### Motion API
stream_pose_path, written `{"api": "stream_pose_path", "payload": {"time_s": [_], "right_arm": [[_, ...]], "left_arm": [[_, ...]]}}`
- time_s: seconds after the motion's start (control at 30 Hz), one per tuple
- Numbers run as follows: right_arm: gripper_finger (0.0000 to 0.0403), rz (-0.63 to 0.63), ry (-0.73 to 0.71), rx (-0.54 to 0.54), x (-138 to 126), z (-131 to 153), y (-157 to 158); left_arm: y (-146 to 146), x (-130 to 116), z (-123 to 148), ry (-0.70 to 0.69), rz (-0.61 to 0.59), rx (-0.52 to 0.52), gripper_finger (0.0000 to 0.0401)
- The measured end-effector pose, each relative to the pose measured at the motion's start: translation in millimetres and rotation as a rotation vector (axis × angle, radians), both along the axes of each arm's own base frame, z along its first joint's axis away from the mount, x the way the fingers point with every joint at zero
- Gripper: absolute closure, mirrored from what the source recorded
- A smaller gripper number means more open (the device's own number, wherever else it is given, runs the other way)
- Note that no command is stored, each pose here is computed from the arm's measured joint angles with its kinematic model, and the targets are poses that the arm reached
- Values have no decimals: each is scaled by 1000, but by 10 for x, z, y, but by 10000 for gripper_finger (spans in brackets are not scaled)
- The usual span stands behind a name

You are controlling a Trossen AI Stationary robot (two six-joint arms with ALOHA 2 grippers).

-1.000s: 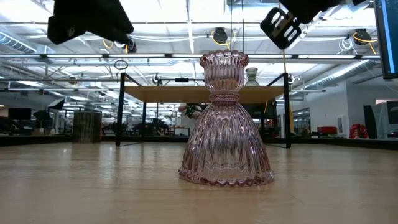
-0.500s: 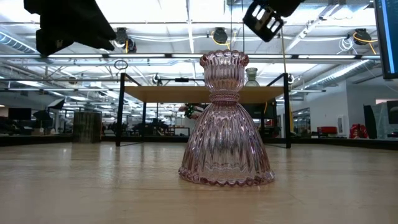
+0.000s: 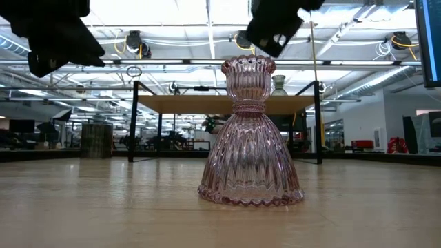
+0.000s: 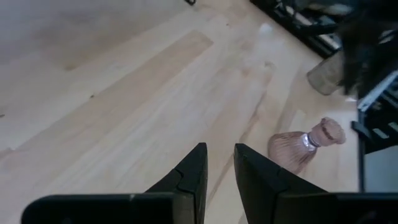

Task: Pick & Place candle stick holders
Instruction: Put the pink candle holder on the shelf

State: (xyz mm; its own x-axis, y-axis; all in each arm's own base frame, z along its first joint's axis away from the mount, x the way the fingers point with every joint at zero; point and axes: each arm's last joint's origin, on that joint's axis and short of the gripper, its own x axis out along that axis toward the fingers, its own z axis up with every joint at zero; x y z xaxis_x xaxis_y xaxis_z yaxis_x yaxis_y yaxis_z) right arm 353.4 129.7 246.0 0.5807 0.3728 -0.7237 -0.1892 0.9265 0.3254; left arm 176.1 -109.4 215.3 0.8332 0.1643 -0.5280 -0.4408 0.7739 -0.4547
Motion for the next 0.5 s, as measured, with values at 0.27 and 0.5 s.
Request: {"api": "stream_pose_path", "payload": {"time_s": [0.27,0.5], "right_arm": [[259,-19,54,0,17,-104,2],[239,-33,65,65,36,-91,-8]], "left_arm": [[141,-188,-41,-121,-65,9,320],[234,-325,-17,-164,-134,25,320]]}}
